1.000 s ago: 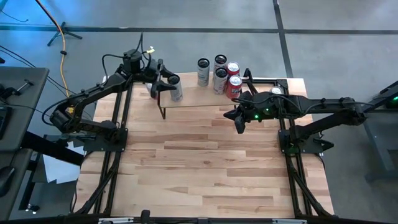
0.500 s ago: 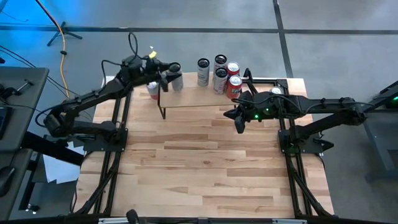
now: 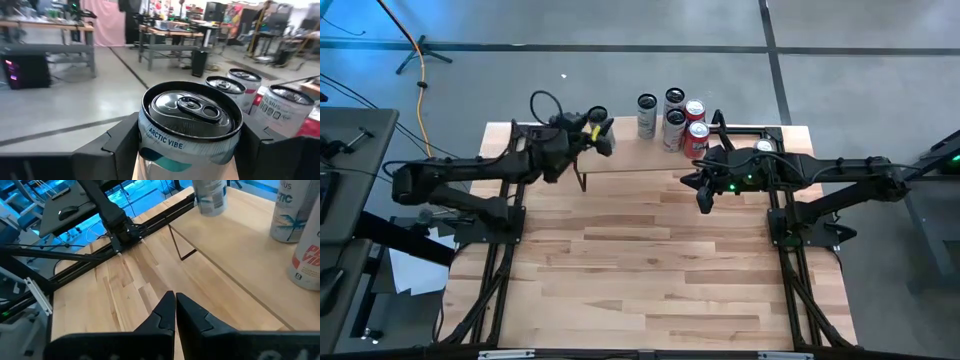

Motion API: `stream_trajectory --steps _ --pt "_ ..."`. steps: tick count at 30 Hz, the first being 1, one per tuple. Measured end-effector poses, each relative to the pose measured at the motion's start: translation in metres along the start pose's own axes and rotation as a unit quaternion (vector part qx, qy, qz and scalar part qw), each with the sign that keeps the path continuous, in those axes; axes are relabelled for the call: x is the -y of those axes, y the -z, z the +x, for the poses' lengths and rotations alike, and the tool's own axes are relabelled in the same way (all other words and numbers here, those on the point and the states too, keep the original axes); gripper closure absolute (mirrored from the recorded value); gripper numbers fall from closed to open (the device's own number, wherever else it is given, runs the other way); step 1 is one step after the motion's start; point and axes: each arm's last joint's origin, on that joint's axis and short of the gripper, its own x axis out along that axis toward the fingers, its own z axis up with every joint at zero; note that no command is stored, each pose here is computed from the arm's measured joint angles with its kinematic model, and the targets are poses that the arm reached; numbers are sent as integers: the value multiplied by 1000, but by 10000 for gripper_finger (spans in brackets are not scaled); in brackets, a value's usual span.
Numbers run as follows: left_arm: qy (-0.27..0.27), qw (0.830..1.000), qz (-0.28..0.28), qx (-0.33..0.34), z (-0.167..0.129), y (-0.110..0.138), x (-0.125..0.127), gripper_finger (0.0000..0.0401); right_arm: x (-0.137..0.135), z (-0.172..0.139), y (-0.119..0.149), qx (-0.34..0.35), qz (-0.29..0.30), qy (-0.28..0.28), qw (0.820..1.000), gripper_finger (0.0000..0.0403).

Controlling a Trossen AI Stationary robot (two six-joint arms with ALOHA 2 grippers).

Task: Place canned beverage on shelf
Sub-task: Put the black blue soda can on the shelf

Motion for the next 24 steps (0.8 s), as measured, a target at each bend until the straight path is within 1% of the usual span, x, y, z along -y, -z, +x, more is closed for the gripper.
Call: stream_trajectory --steps 2,5,9,13,19,24 --pt "-7 1000 8 -1 -1 2 8 196 0 0 0 2 -4 4 1000 402" --pt "4 1000 -6 -9 4 7 22 195 0 0 0 4 -6 7 1000 402" --pt "-3 1000 8 -22 14 17 39 195 0 0 0 4 -6 8 1000 402" --pt "2 1000 -8 -27 18 19 46 195 1 0 0 1 -7 7 1000 402" --pt "19 999 -1 -36 15 23 51 191 1 0 1 -5 -10 9 1000 402" --pt "23 999 5 -38 13 24 52 178 1 0 2 -6 -17 9 1000 402"
